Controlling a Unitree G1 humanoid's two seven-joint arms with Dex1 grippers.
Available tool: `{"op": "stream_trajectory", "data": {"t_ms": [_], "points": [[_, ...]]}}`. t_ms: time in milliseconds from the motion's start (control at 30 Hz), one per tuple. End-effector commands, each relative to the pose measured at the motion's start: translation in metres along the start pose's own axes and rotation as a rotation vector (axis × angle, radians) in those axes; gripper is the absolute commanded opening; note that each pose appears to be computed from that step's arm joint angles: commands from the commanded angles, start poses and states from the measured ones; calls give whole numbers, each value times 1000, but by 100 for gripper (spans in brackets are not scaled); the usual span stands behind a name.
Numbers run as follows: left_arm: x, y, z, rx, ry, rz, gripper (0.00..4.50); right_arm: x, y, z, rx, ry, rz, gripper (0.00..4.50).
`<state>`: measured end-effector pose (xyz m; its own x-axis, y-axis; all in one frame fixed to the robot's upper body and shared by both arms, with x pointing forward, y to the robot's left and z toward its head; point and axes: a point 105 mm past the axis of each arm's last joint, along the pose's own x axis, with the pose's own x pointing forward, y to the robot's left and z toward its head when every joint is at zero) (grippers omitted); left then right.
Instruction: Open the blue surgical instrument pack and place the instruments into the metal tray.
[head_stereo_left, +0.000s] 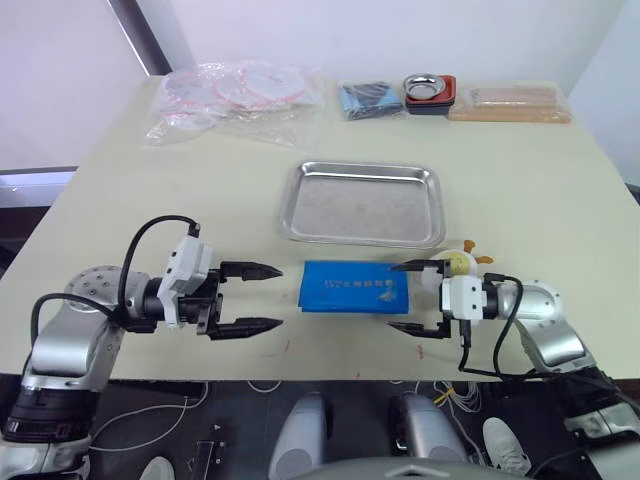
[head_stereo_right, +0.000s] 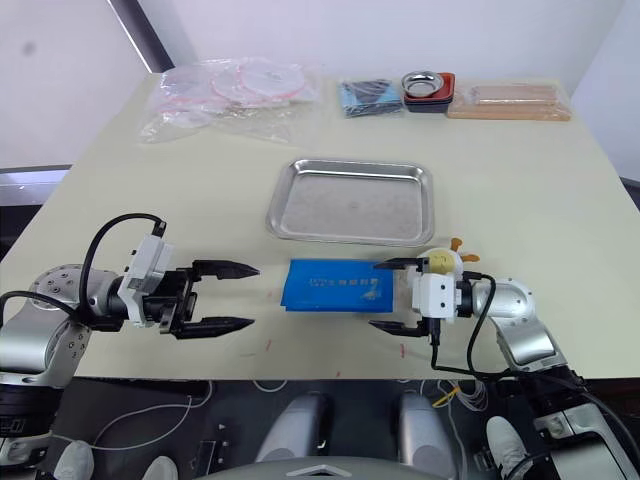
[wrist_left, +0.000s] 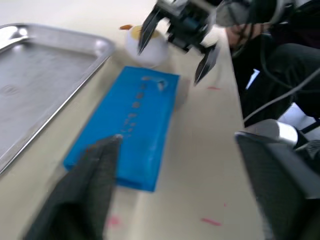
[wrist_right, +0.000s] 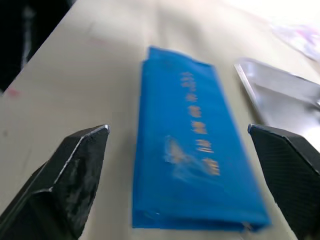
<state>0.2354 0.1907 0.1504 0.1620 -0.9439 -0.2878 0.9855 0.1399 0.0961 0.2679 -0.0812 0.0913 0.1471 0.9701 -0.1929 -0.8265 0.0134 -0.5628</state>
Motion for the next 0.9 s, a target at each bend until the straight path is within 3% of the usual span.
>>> {"op": "stream_trajectory", "data": {"t_ms": [33, 133, 200, 233, 300, 467, 500, 733, 900], "points": [[-4, -4, 11, 44, -7, -20, 441, 7, -7, 1, -81, -30, -17, 450], [-5, -7, 11, 48, -7, -26, 441, 10, -11, -6, -88, -29, -22, 450], [-5, -8, 12, 50, -11, -27, 450, 10, -12, -10, -88, -27, -25, 410], [-6, -8, 12, 51, -12, -26, 450, 10, -12, -10, -88, -28, -24, 357], [-7, -9, 11, 52, -11, -27, 450, 10, -12, -12, -92, -30, -24, 310], [-8, -8, 12, 58, -20, -21, 450, 9, -9, -15, -93, -30, -18, 43], [-9, -8, 12, 58, -20, -21, 450, 8, -8, -15, -95, -29, -17, 10], [-10, -6, 13, 67, -31, -16, 450, 4, -9, -8, -91, -42, -9, 4], [-10, -6, 17, 84, -48, -10, 450, -1, -7, 16, 27, -94, 43, 4]]}}
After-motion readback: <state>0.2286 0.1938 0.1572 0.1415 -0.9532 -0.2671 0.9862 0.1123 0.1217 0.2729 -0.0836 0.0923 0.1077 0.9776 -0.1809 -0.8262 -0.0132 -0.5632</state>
